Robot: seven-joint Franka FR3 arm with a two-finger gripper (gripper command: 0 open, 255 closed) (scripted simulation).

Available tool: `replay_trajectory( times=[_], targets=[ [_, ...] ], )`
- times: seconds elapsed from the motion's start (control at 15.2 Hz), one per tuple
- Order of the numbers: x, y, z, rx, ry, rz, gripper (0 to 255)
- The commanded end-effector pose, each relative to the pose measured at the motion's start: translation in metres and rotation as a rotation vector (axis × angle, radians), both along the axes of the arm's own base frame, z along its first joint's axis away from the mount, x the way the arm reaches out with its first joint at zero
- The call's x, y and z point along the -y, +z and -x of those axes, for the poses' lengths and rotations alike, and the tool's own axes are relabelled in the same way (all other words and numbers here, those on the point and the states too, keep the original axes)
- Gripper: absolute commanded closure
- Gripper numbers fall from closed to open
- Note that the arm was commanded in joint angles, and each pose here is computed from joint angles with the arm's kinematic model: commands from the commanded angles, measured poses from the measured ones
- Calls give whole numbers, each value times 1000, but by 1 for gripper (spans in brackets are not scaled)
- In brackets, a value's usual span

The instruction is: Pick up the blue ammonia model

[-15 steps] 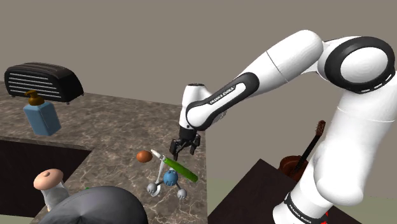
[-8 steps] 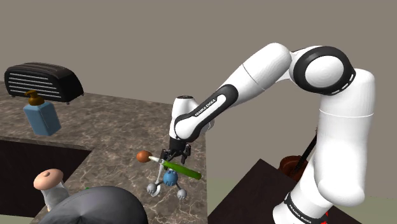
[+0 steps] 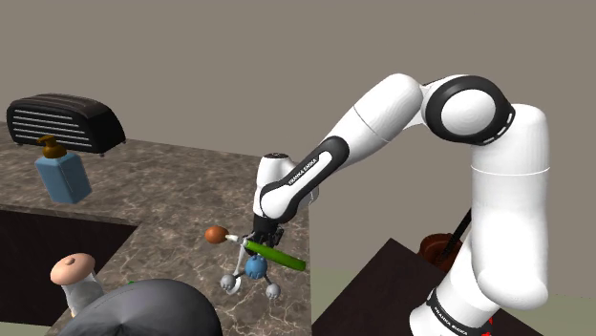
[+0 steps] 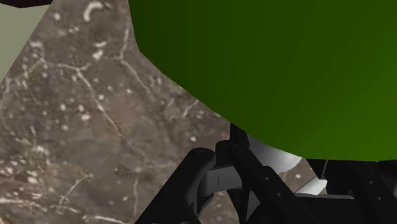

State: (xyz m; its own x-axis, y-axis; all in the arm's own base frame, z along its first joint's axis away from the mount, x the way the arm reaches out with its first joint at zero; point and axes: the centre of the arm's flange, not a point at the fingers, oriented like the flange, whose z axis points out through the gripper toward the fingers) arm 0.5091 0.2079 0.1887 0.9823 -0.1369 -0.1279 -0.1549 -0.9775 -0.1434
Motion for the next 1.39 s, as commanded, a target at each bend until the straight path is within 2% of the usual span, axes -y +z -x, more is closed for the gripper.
replay_trajectory(
  times=[0.0,0.46,1.32],
  targets=[
    [0,-1,0,-1,0,1,255],
    [1,-1,0,-1,0,1,255],
    [1,67,0,-1,0,1,255]
  ],
)
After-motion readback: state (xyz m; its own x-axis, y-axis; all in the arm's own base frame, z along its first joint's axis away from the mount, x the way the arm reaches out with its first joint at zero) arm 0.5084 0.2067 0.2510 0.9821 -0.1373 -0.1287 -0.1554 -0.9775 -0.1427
